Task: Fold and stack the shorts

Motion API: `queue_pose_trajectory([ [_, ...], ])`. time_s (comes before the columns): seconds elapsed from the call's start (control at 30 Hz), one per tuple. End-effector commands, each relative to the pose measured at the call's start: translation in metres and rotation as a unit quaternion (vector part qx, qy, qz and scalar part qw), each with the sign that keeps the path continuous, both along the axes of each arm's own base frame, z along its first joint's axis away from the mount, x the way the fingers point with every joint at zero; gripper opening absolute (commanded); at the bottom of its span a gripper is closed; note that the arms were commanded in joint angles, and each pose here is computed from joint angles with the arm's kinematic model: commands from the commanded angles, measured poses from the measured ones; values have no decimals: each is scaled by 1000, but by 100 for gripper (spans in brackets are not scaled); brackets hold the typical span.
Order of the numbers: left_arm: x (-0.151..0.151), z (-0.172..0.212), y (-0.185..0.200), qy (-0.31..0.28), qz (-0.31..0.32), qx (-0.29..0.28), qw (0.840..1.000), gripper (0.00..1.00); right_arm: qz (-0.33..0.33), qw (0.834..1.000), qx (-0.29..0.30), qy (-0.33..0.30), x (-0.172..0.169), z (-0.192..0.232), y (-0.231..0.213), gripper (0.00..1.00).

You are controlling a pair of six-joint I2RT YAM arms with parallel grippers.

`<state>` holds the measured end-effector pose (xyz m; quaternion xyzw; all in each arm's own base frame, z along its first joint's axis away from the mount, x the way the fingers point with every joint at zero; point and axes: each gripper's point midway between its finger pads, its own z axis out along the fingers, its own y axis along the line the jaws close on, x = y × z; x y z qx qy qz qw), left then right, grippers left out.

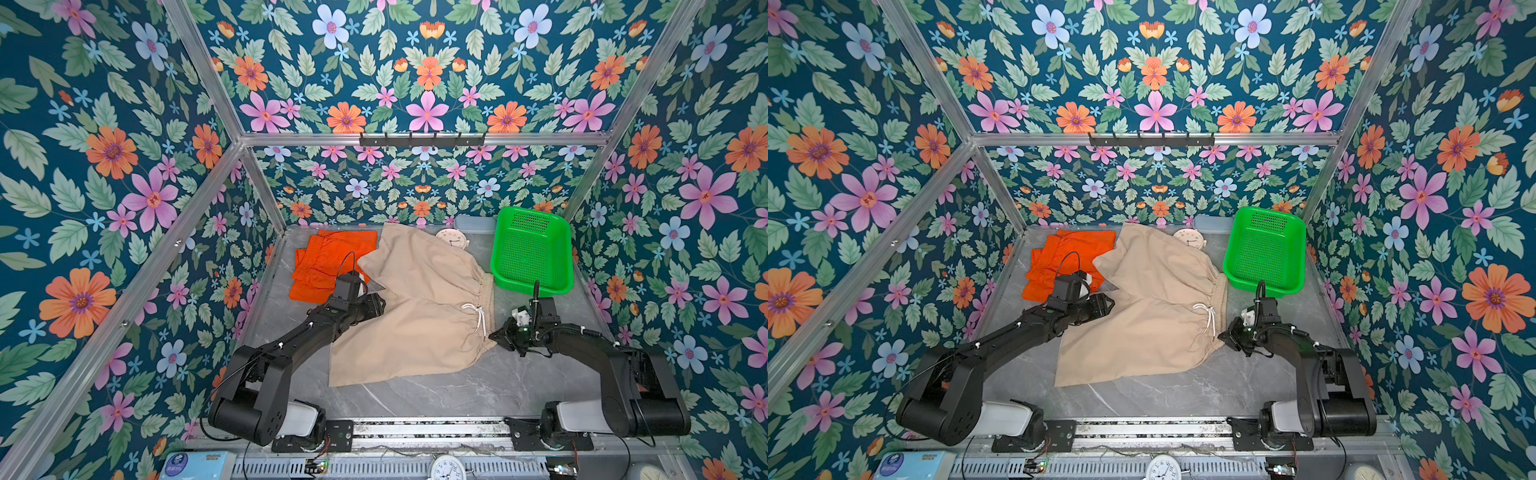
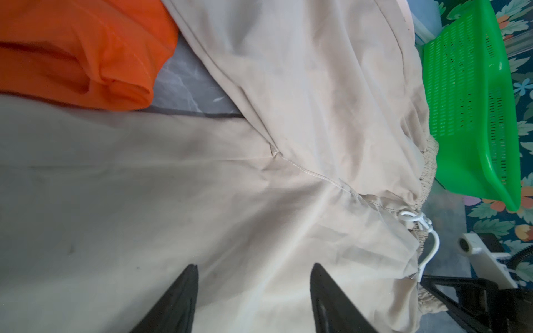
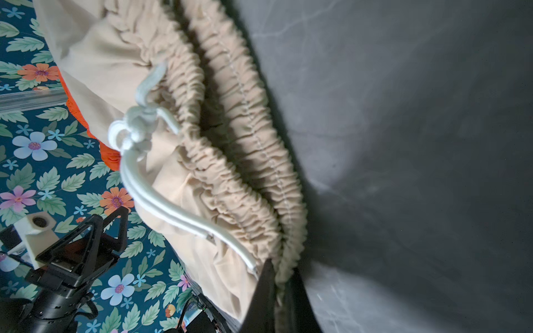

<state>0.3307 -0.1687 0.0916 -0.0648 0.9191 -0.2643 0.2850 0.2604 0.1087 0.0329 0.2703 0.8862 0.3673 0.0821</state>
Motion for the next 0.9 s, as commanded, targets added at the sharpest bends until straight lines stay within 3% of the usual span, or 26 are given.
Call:
queue_pose_trajectory([
  [0.0,2,8,-3,-6,11,-23,1000,65,-14,1000,-13,7,-7,0,1,3],
  [0.27,-18,18,15,11,61,-32,998,68,-56,998,-34,-11,-34,7,-9,0],
  [0.47,-40,24,41,45,147,-55,987,69,-58,997,-37,-24,-38,14,-11,0],
  [0.7,-74,10,78,121,278,-56,951,65,-47,998,-29,-31,-34,19,-7,0],
  [0.87,-104,-13,90,205,331,-53,919,63,-43,998,-27,-35,-32,24,-6,0],
])
